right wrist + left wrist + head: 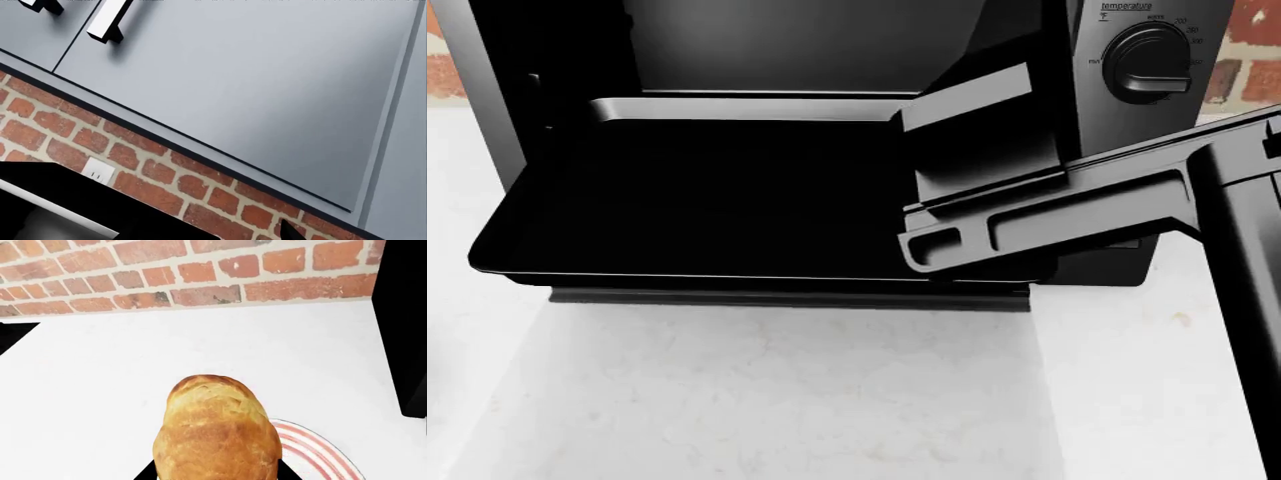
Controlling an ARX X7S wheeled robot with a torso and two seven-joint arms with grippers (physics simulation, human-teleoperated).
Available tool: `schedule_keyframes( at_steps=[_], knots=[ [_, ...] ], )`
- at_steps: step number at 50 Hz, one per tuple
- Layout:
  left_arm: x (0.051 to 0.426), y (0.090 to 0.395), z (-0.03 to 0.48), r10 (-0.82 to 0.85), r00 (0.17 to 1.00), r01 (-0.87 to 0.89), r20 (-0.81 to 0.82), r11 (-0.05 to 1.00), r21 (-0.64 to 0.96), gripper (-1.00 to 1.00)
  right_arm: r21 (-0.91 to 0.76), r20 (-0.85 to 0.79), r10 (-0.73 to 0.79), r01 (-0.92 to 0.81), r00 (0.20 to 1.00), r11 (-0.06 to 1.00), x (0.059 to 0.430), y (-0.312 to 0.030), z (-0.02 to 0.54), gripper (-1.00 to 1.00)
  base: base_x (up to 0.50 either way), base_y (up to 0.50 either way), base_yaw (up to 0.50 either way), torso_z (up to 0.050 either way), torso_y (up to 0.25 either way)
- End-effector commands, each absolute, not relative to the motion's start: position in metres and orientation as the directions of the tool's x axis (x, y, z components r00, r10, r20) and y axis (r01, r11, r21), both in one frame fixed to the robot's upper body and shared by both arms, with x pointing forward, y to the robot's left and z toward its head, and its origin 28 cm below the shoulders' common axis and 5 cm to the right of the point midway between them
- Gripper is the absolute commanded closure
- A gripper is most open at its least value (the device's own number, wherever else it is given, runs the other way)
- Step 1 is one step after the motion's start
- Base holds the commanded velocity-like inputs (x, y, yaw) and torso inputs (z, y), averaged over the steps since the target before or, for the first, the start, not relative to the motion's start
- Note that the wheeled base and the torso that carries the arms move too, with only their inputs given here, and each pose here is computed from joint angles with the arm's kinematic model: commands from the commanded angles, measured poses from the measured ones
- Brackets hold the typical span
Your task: Pick the bread from the tray and place it on the plate on the counter.
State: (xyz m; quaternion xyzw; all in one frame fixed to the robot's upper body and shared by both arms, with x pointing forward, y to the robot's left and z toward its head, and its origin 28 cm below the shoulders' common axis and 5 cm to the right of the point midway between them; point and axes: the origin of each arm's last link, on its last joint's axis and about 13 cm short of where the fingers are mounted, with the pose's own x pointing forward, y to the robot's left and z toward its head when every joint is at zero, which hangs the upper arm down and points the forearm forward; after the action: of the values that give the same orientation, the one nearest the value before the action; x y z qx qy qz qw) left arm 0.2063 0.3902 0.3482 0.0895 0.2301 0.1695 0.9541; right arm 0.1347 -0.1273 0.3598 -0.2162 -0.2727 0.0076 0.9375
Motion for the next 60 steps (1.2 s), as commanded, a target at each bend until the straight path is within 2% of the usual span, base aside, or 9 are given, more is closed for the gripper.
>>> schedule_keyframes(
  at_steps=[1, 24, 33, 40, 45, 50, 60],
  knots=[
    [0.205, 0.389, 0.339, 0.386, 0.813, -0.289, -0.436, 0.917, 0.274, 1.00, -0.411, 0.508, 0.136, 0.101, 0.851, 0.906, 0.135, -0.126, 0.361, -1.00, 0.00, 0.00, 0.00, 0.000, 0.000],
    [0.224, 0.388, 0.312, 0.366, 0.778, -0.245, -0.510, 0.925, 0.290, 1.00, -0.410, 0.501, 0.132, 0.100, 0.856, 0.906, 0.135, -0.128, 0.356, -1.00, 0.00, 0.00, 0.00, 0.000, 0.000],
    [0.217, 0.391, 0.304, 0.363, 0.765, -0.243, -0.532, 0.928, 0.284, 1.00, -0.411, 0.501, 0.135, 0.098, 0.855, 0.906, 0.134, -0.127, 0.357, -1.00, 0.00, 0.00, 0.00, 0.000, 0.000],
    [0.232, 0.386, 0.292, 0.358, 0.753, -0.232, -0.553, 0.930, 0.286, 1.00, -0.411, 0.501, 0.133, 0.099, 0.855, 0.906, 0.135, -0.127, 0.357, -1.00, 0.00, 0.00, 0.00, 0.000, 0.000],
    [0.229, 0.384, 0.291, 0.350, 0.749, -0.218, -0.563, 0.932, 0.289, 1.00, -0.410, 0.503, 0.132, 0.101, 0.854, 0.907, 0.135, -0.128, 0.358, -1.00, 0.00, 0.00, 0.00, 0.000, 0.002],
    [0.218, 0.368, 0.298, 0.342, 0.744, -0.203, -0.574, 0.934, 0.293, 1.00, -0.409, 0.506, 0.131, 0.103, 0.853, 0.906, 0.133, -0.129, 0.359, -1.00, 0.00, 0.00, 0.00, 0.000, 0.000],
    [0.212, 0.366, 0.289, 0.335, 0.723, -0.194, -0.604, 0.938, 0.288, 1.00, -0.411, 0.507, 0.134, 0.103, 0.851, 0.906, 0.132, -0.128, 0.359, -1.00, 0.00, 0.00, 0.00, 0.000, 0.000]
  ],
)
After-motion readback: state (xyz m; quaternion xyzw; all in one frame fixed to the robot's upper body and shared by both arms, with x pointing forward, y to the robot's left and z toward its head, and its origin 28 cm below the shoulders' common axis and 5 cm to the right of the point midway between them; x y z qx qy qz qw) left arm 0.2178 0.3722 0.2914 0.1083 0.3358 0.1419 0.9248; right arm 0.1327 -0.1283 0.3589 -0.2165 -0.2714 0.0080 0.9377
